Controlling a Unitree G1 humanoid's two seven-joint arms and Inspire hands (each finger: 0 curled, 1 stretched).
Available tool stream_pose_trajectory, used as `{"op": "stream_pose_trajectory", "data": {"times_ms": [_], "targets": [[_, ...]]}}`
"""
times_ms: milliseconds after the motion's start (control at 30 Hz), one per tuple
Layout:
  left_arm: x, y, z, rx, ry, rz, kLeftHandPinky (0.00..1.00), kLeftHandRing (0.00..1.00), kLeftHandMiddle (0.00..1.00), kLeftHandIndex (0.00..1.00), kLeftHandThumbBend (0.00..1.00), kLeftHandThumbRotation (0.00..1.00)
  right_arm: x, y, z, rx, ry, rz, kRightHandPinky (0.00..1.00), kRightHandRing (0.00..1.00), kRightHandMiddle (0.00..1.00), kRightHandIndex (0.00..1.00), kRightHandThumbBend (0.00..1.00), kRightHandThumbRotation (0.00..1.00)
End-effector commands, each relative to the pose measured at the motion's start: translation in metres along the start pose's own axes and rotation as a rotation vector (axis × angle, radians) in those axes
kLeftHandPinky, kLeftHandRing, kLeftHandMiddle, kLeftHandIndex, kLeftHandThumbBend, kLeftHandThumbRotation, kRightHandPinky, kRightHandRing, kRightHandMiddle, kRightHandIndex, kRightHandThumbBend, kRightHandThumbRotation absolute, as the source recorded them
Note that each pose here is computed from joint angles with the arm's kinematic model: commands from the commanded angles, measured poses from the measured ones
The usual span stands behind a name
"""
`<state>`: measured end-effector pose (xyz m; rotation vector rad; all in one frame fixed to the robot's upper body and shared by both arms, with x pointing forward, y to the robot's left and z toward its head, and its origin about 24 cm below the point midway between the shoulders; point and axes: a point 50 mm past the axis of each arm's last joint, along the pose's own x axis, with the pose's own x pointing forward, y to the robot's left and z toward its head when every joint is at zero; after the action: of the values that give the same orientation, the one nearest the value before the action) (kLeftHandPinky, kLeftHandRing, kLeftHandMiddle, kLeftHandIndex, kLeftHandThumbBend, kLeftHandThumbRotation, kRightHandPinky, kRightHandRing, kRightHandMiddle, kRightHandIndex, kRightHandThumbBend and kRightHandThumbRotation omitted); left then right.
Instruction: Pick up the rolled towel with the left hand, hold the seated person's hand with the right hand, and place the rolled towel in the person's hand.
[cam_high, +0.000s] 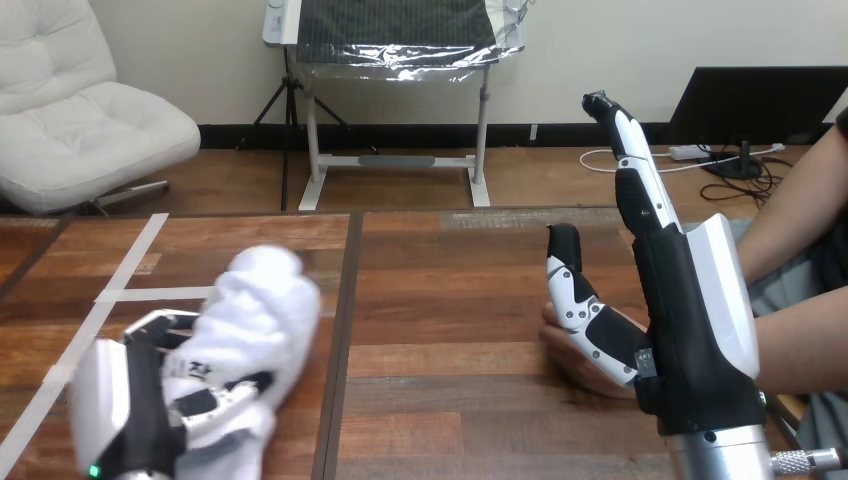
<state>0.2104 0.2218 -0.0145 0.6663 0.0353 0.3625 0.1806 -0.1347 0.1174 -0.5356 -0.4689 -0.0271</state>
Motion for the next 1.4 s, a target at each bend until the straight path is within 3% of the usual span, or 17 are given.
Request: {"op": "stream_pose_trajectory", "data": {"times_ms": [0,233,633,933,1367], "targets": [[0.019,0.001,0.033,-0.248,-0.158,0.065,0.42,0.44,0.49,0.53,0.71,0.00,0.011,-0.005,0.009,0.005,-0.076,-0.034,1.00,1.00,1.00,0.97,0.00,0.00],[0.018,-0.004,0.042,-0.453,-0.198,0.003,0.38,0.41,0.48,0.52,0.67,0.00,0.011,-0.005,0.008,0.010,-0.076,-0.035,1.00,1.00,1.00,0.97,0.00,0.00],[0.017,-0.009,0.065,-0.700,-0.256,-0.100,0.26,0.37,0.45,0.51,0.59,0.00,0.012,-0.005,0.008,0.015,-0.076,-0.036,1.00,1.00,1.00,0.97,0.00,0.00],[0.017,-0.013,0.081,-0.808,-0.297,-0.180,0.21,0.35,0.43,0.50,0.57,0.00,0.013,-0.005,0.007,0.020,-0.069,-0.041,1.00,1.00,1.00,0.97,0.00,0.00],[0.019,-0.021,0.099,-0.865,-0.345,-0.272,0.17,0.33,0.41,0.48,0.58,0.00,0.014,-0.007,0.006,0.013,-0.060,-0.042,1.00,1.00,1.00,0.97,0.00,0.00]]}}
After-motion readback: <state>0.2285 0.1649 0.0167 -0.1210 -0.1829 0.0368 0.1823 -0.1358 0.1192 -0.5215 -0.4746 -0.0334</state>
